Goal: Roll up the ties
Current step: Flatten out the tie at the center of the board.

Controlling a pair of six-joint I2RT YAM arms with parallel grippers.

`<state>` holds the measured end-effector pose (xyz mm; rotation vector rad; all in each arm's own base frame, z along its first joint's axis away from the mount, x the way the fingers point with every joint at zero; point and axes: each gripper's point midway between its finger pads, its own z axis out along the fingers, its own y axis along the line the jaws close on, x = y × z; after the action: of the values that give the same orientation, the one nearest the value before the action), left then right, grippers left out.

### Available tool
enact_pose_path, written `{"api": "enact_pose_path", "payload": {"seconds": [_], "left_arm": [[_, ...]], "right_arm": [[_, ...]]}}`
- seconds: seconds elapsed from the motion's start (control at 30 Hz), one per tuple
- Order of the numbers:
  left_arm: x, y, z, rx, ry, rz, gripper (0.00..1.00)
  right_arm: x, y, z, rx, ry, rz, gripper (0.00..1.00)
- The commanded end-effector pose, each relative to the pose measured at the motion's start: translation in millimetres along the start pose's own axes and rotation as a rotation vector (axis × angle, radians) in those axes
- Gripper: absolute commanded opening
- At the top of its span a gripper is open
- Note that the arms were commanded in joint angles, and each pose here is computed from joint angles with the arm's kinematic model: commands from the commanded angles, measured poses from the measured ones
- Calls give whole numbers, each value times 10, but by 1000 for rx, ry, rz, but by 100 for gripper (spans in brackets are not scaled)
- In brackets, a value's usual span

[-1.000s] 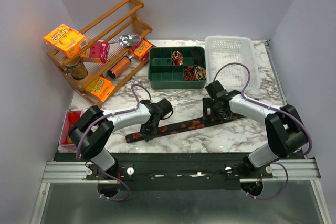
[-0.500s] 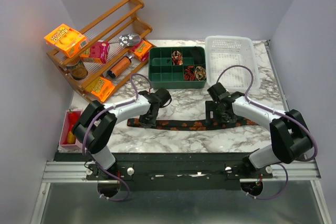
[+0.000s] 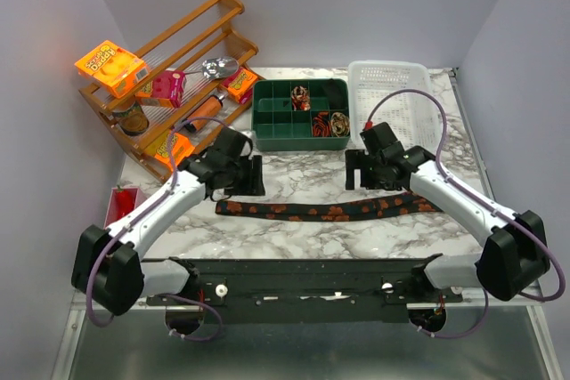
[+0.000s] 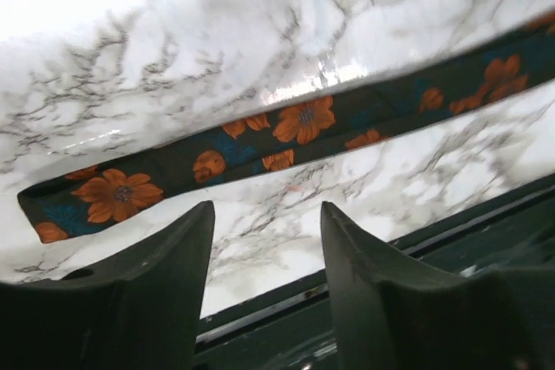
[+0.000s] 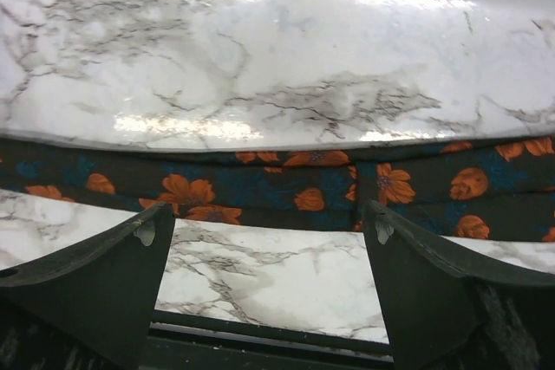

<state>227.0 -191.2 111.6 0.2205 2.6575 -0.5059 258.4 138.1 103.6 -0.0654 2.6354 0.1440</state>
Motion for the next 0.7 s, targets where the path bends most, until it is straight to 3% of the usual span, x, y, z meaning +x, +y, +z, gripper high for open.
{"api": "enact_pose_path", "payload": {"seconds": [0.0, 0.27, 0.53, 0.67], "left_arm": [[-107, 133, -109, 88, -72, -137, 69], [94, 1040, -184, -58, -138, -496, 70], [118, 1346, -177, -106, -246, -692, 61], [166, 1374, -90, -91, -280, -741, 60]], "right_arm": [[-125, 320, -84, -155, -49, -82, 97], [-118, 900, 22, -243, -25, -193, 97], [37, 1802, 94, -427, 47, -304, 95], [24, 2016, 188, -435, 57, -337, 92]]}}
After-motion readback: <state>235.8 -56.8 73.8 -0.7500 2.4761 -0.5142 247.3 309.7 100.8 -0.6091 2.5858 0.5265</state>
